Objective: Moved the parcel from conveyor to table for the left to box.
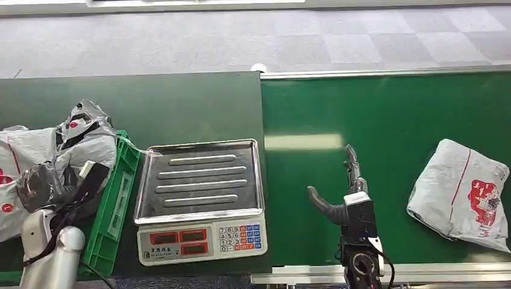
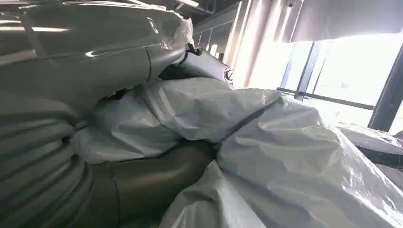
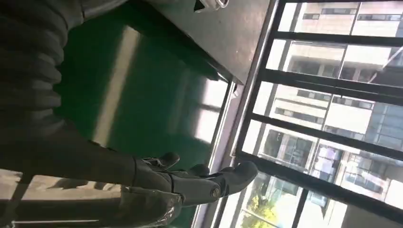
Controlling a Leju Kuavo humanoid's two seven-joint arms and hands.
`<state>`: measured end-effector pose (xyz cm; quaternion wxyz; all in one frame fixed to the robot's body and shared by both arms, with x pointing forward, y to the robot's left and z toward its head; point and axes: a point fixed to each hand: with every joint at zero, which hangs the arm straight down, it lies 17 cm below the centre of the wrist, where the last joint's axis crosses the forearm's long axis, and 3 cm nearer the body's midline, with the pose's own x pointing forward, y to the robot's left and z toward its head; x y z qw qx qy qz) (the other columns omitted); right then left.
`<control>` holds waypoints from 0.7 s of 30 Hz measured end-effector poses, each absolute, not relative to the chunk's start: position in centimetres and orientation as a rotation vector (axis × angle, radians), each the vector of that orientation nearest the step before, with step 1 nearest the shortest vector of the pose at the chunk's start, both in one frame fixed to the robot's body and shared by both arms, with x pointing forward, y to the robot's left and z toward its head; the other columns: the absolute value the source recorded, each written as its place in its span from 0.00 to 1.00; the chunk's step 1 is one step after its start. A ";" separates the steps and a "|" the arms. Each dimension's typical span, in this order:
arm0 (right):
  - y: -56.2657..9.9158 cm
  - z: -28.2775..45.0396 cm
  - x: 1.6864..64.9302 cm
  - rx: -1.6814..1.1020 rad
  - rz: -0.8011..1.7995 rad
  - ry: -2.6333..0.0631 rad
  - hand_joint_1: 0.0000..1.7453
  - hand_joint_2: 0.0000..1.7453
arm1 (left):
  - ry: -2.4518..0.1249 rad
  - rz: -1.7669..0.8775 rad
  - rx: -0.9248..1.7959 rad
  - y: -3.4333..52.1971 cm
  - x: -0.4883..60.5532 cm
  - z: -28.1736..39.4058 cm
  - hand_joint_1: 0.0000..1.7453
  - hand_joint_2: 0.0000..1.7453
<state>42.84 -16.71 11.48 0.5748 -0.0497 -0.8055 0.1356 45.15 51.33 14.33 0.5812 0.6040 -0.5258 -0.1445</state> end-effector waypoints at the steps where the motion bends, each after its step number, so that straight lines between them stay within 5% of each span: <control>1: -16.7 11.5 42.8 -0.113 0.320 -1.886 0.00 1.00 | -1.229 -0.338 1.412 51.3 45.1 14.3 0.00 1.00; 13: -16.6 11.5 42.8 -0.097 0.306 -1.885 0.00 1.00 | -1.574 -0.259 1.632 48.9 42.8 22.1 0.00 1.00; 14: -16.5 11.6 42.8 -0.097 0.304 -1.886 0.00 1.00 | -1.604 -0.238 1.631 48.7 42.5 22.5 0.00 0.00; 21: -16.4 11.8 42.8 -0.090 0.286 -1.903 0.00 1.00 | -1.875 -0.018 1.586 47.6 39.6 25.9 0.00 0.00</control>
